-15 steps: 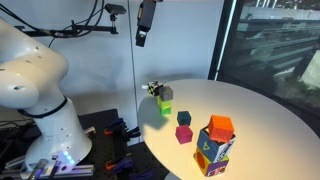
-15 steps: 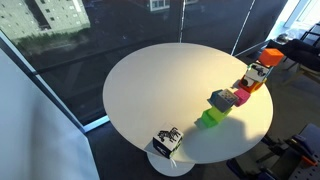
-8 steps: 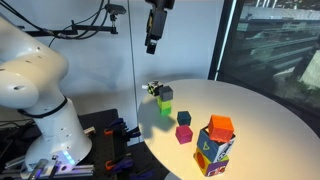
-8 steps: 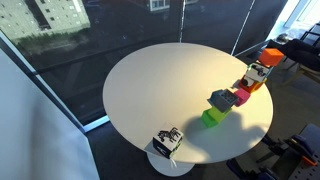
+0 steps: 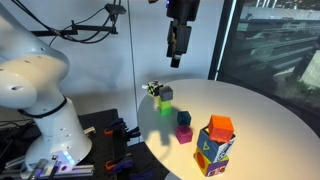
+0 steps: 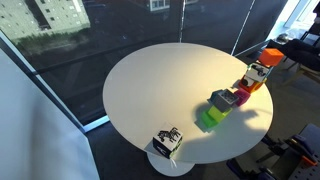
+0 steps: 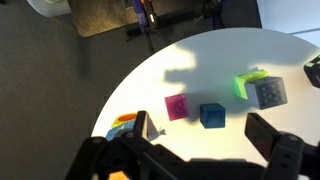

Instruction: Remove the orange block from the stack and put it on top of the blue block

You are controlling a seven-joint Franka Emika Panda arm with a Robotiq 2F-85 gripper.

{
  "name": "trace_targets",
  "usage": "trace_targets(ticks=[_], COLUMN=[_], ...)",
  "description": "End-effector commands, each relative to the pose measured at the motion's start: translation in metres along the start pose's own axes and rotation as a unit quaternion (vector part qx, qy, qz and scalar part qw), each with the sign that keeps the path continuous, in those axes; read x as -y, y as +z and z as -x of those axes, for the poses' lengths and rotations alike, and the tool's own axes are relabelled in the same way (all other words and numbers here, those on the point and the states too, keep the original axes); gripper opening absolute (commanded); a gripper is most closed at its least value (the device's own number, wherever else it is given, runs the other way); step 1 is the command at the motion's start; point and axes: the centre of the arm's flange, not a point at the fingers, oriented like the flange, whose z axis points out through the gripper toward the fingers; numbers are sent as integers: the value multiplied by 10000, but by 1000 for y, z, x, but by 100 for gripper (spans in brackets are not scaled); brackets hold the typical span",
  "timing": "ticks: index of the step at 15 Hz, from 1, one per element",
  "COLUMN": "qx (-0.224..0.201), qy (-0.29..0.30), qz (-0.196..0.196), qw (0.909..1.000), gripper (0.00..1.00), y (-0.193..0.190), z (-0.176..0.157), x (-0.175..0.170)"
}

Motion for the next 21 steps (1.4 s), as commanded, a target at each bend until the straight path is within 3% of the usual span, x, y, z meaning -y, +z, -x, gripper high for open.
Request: trace_targets(ticks=[1,9,14,21], qx=[-273,-889,-947,-973], qy=[116,309,350,670], qz=[35,328,510,370], qw=[9996,9950,9936,9923], gripper=[100,100,100,100], y=[9,43,63,82], z=[-30,-81,-99,-110], x=[-13,-34,-55,-77])
